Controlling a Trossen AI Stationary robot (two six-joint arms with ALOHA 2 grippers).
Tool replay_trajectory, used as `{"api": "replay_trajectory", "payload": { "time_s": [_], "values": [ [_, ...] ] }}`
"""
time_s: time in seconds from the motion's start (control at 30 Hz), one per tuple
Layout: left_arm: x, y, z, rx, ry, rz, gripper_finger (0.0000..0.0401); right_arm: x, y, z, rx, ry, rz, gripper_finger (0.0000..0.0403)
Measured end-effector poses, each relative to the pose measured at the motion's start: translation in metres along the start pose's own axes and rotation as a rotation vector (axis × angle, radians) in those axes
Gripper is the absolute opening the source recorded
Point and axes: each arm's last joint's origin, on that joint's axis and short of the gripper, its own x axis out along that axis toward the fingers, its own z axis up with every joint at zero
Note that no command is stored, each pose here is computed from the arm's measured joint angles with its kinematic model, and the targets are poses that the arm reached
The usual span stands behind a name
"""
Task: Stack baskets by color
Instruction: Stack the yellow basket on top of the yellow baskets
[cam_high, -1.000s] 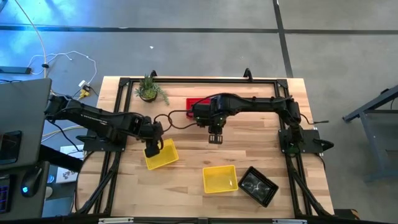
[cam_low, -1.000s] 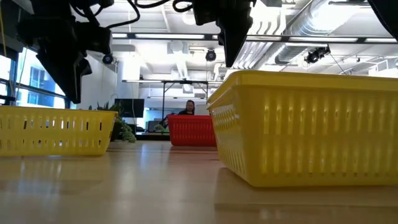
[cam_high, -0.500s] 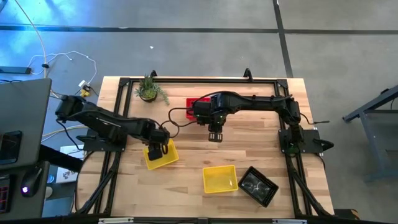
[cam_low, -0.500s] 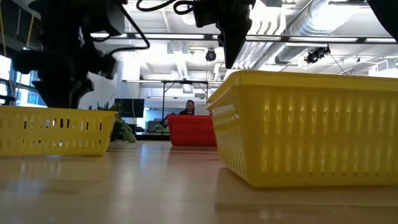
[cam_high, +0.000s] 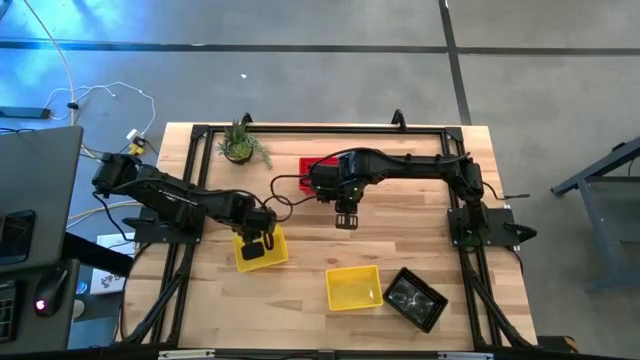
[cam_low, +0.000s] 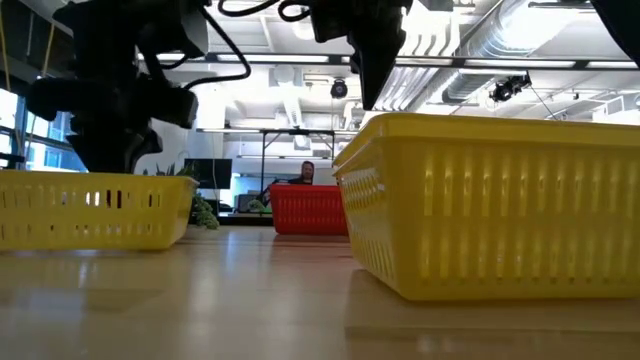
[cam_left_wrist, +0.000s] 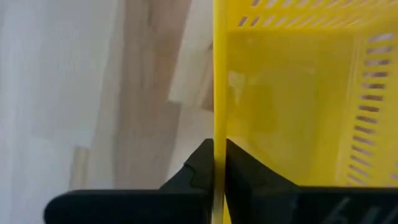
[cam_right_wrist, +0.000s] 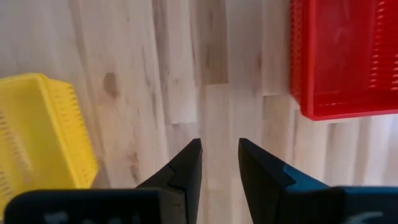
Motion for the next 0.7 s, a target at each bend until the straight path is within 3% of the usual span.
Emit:
{"api": "replay_trajectory", "payload": {
  "time_s": [0.17,0.33,0.57,0.7],
  "values": [
    [0.000,-0.004,0.005,-0.001,-0.034,-0.084,0.0002,-0.002,0.000,-0.002,-0.024,0.004,-0.050,0.0082],
    [-0.004,-0.008,0.011,-0.022,-0.112,-0.126,0.0001,-0.007,0.003,-0.005,-0.018,0.005,-0.007,0.0074],
    [-0.017,-0.009,0.022,-0.040,-0.299,-0.126,0.0000,-0.015,0.020,-0.009,0.033,-0.006,0.044,0.0073],
    [-0.024,-0.010,0.028,-0.048,-0.362,-0.068,0.0000,-0.017,0.032,-0.010,0.072,-0.016,0.040,0.0073]
  ]
}}
